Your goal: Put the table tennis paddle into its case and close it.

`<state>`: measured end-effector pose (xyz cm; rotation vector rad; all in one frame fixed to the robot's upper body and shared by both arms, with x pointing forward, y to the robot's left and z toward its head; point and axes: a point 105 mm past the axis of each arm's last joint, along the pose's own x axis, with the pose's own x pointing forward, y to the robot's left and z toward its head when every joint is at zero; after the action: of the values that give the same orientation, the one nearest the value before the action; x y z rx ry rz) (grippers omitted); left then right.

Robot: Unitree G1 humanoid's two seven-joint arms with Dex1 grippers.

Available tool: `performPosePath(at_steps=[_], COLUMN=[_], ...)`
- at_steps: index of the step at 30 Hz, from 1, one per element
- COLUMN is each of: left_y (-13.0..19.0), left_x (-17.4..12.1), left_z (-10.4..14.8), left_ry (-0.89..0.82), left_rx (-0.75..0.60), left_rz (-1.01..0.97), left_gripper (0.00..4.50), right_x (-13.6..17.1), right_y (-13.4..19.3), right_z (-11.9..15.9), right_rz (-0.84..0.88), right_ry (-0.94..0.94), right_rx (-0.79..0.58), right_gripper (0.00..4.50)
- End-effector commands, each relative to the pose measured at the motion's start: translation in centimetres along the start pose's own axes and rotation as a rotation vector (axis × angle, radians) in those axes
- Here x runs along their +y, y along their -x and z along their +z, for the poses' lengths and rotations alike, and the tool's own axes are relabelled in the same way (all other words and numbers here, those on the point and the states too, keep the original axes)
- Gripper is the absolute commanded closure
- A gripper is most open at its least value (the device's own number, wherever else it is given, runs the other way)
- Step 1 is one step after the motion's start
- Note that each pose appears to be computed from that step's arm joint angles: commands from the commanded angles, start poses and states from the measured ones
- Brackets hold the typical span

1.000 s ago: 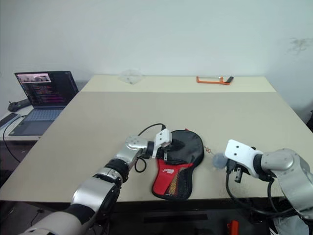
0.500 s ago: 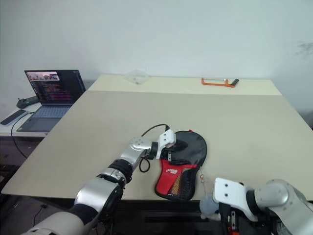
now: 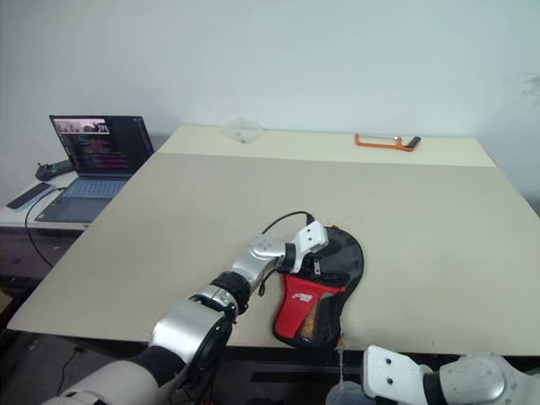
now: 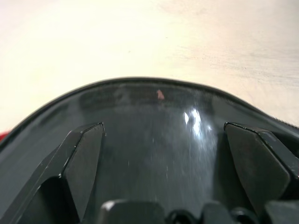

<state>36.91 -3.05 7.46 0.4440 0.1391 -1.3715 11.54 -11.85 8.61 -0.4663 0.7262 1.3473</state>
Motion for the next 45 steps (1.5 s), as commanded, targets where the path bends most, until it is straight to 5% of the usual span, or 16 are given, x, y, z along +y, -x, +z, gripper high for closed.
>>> performPosePath(at_steps=[1,8,15,27,35,45], left_y=[-1.0,-1.3,-0.7,1.9,3.9,10.3], left_x=[-1.9,-1.7,-1.2,-0.6,0.0,1.1], left_z=[-2.3,-1.6,-2.0,-4.5,-6.0,-2.2], left_ry=[0.008,-0.031,-0.031,0.046,0.103,0.036], left_rx=[0.111,0.117,0.12,0.093,0.073,-0.145], left_rz=[-0.069,-0.074,-0.044,0.045,0.126,0.086], left_gripper=[0.0,0.0,0.0,0.0,0.0,0.0], right_x=[2.8,4.2,3.4,0.8,-2.8,-13.0], right_y=[-1.0,-2.1,-2.2,0.4,4.3,5.5], right_z=[1.8,2.6,0.5,2.3,6.0,7.4], right_rz=[0.089,0.124,0.015,-0.033,-0.044,-0.385], right_ry=[-0.043,-0.097,-0.094,0.003,0.036,0.134], right_rx=[-0.138,-0.228,-0.114,-0.113,-0.213,-0.272], right_gripper=[4.17,4.17,4.17,0.16,0.07,0.07])
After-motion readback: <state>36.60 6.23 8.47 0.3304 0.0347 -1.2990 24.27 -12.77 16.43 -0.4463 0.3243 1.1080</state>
